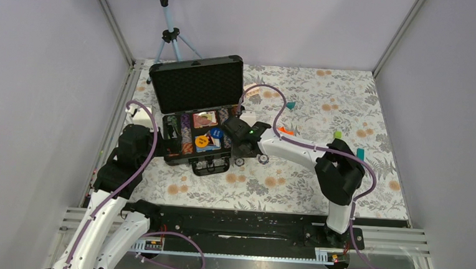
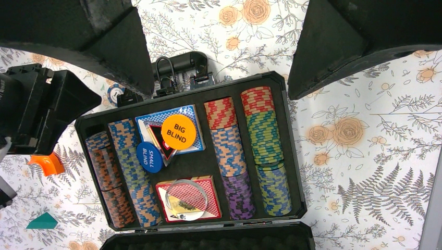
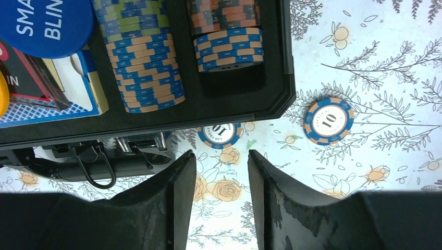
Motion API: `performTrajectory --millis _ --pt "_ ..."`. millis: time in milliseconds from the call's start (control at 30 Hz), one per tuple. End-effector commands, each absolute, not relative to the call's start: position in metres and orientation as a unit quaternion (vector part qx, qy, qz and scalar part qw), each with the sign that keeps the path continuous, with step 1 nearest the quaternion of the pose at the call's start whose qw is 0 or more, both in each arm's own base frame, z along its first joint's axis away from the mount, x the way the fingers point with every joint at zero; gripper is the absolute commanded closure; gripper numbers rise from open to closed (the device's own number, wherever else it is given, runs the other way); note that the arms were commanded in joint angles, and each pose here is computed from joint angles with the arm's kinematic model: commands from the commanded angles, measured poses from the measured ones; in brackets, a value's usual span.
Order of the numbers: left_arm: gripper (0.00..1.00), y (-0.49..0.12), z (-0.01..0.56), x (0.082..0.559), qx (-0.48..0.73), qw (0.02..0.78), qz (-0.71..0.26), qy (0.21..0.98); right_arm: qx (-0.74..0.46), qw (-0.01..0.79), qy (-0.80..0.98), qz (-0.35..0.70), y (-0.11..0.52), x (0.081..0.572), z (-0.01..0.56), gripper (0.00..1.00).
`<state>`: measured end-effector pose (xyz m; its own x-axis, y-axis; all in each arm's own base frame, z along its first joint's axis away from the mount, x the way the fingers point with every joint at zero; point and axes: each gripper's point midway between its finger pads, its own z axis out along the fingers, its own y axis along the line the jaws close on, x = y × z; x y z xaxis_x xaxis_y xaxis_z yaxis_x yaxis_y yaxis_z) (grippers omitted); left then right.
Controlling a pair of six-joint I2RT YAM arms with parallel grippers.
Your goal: Pack up texas hold em set
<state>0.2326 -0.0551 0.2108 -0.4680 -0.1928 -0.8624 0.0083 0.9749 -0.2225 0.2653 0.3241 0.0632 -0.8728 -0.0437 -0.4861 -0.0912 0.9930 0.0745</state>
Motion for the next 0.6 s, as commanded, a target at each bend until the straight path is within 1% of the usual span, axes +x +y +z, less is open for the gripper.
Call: performTrajectory --millis 0,267,467,567 --pt "0.01 -0.057 0.221 0.24 -0.051 0.533 -0.103 0.838 -0.033 0.27 0.962 0.033 0.311 0.27 0.07 0.51" --pt "0.01 -0.057 0.221 0.24 -0.051 0.533 -0.103 0.838 -0.043 0.237 0.97 0.022 0.319 0.267 0.043 0.4" --pt "0.01 -0.057 0.221 0.24 -0.051 0.532 -0.102 0.839 -0.043 0.224 0.973 0.024 0.327 0.267 0.026 0.29" --pt "0.01 -0.057 0.221 0.24 -0.051 0.532 -0.102 0.839 -0.045 0.223 0.974 0.02 0.329 0.269 0.021 0.27"
